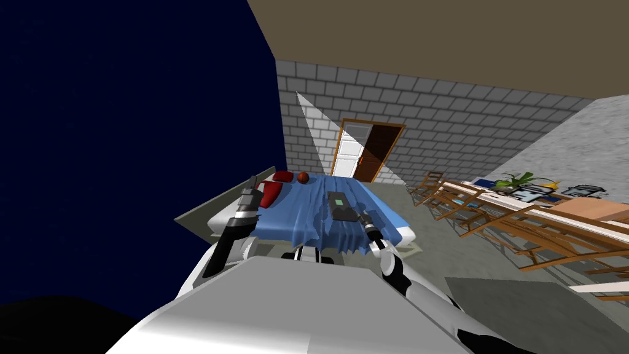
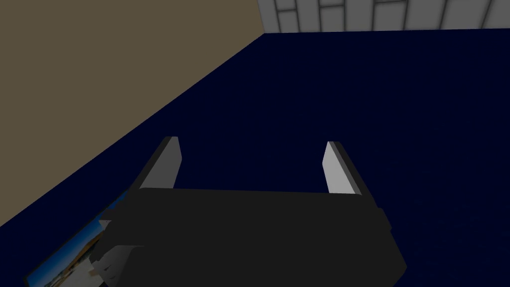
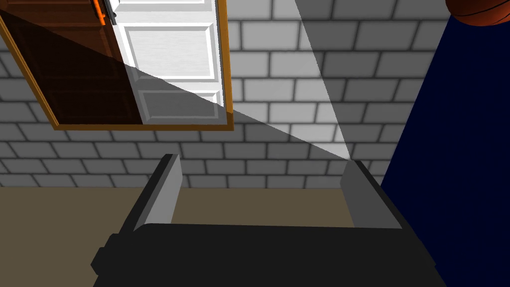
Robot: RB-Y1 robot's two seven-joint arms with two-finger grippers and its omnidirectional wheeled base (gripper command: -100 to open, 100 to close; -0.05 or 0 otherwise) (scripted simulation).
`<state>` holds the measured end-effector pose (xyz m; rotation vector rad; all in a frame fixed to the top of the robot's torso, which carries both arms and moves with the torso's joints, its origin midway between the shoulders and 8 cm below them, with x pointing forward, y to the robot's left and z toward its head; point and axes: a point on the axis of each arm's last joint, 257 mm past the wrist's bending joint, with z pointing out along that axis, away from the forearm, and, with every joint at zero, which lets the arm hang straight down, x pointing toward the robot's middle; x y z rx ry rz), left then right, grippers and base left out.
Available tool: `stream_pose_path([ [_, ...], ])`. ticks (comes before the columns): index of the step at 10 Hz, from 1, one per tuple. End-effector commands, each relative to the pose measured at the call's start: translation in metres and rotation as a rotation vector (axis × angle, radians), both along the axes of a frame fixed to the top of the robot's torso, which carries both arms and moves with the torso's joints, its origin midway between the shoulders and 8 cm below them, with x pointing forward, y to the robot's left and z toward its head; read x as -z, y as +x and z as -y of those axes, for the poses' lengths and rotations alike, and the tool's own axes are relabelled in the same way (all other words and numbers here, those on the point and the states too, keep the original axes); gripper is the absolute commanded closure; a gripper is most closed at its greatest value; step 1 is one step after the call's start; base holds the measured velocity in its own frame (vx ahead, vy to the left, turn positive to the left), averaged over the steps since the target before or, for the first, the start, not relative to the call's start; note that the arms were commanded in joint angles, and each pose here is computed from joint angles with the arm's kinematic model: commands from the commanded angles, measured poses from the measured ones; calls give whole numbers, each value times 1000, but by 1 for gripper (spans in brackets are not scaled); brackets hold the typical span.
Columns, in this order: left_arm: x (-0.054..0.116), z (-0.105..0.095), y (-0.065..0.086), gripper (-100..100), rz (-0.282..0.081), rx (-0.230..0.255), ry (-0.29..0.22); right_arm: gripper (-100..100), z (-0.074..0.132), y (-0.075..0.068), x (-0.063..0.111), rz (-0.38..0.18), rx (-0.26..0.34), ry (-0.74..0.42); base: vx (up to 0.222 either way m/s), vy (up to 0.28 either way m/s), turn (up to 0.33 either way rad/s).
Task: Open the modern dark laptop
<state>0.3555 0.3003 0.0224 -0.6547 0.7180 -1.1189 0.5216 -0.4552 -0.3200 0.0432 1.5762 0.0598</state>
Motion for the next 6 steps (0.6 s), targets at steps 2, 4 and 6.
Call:
stream_pose_path([
  [2, 0, 0, 0, 0, 0, 0, 0, 0, 0, 0, 0, -1, 0, 2, 0, 0, 0],
  [4, 0, 0, 0, 0, 0, 0, 0, 0, 0, 0, 0, -2, 0, 2, 0, 0, 0],
  [6, 0, 0, 0, 0, 0, 0, 0, 0, 0, 0, 0, -2, 0, 2, 0, 0, 0],
])
